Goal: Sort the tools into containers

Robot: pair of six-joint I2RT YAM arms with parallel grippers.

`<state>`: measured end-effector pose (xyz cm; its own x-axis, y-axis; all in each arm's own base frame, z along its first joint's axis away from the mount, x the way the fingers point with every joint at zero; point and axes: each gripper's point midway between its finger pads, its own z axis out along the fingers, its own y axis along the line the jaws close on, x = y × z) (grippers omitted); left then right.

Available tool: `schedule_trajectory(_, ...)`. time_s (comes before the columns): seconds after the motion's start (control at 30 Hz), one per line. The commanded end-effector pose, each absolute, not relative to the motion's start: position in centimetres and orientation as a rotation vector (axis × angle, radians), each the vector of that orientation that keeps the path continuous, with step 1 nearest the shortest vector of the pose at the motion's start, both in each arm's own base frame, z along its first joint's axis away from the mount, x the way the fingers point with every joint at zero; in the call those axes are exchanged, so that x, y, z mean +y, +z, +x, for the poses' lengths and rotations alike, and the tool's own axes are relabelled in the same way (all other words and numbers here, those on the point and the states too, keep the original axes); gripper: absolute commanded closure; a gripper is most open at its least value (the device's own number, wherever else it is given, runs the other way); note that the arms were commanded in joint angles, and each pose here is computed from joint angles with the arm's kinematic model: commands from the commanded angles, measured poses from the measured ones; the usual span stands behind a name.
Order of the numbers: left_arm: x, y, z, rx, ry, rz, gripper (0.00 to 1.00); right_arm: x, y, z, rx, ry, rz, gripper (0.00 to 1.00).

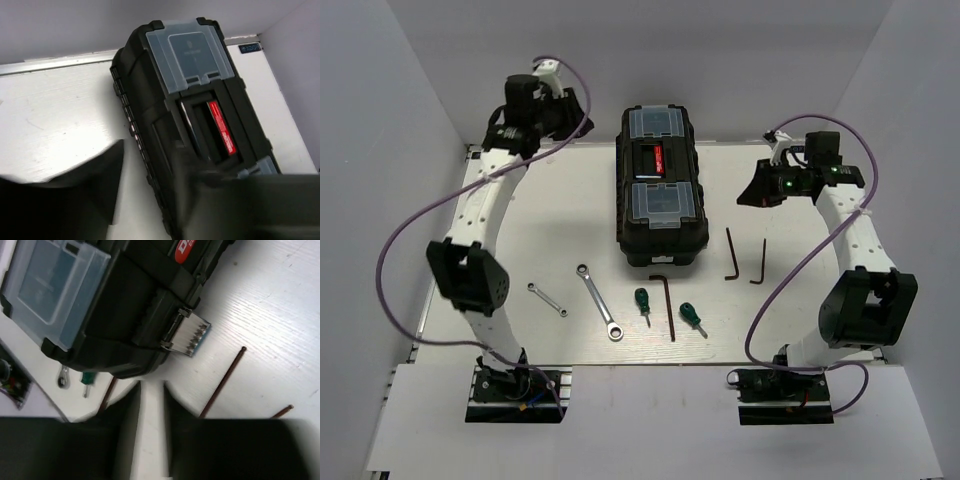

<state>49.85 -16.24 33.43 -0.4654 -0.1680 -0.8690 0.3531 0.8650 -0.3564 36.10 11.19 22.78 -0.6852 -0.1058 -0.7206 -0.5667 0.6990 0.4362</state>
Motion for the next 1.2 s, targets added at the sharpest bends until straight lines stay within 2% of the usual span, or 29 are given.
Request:
schedule_trajectory(0.0, -18.9, 29.8, 51.1, 2.117, -0.552, 0.155, 0.40, 10.9, 22.9, 36.3, 2.247, 0.777, -0.508, 0.60)
schedule_trajectory(0.03, -19.9, 31.2, 51.7, 2.084, -0.553, 0.168, 0.30, 10.0, 22.5, 36.6, 2.264, 0.696, -0.491, 0.51)
schedule_trajectory(0.07, -20.4, 30.6, 52.0, 2.105, -0.533, 0.166, 0.26, 10.8, 22.3, 36.4, 2.269, 0.688, -0.518, 0.44)
schedule_trajectory(0.13, -23.1, 29.5, 52.5, 2.111, -0.544, 0.219, 0.23, 10.0, 22.1, 36.9, 2.279, 0.592, -0.498, 0.26)
schedule_trajectory(0.17, -23.5, 29.1, 52.7, 2.119, -0.519, 0.215, 0.23, 9.4, 21.9, 37.5, 2.284, 0.537, -0.481, 0.21)
schedule_trajectory(0.33, -27.4, 27.7, 51.9, 2.130, -0.474, 0.274, 0.21, 8.6, 20.3, 38.8, 2.354, 0.447, -0.408, 0.23)
schedule_trajectory(0.57, -28.6, 27.0, 51.7, 2.110, -0.300, 0.306, 0.21, 10.1, 18.0, 40.8, 2.438, 0.482, -0.346, 0.28)
schedule_trajectory(0.77, -27.8, 25.2, 51.2, 2.146, -0.154, 0.312, 0.21, 11.0, 17.4, 41.0, 2.452, 0.501, -0.343, 0.28)
schedule_trajectory(1.17, -25.4, 21.0, 50.5, 2.207, 0.178, 0.289, 0.28, 11.1, 16.3, 40.8, 2.465, 0.505, -0.348, 0.28)
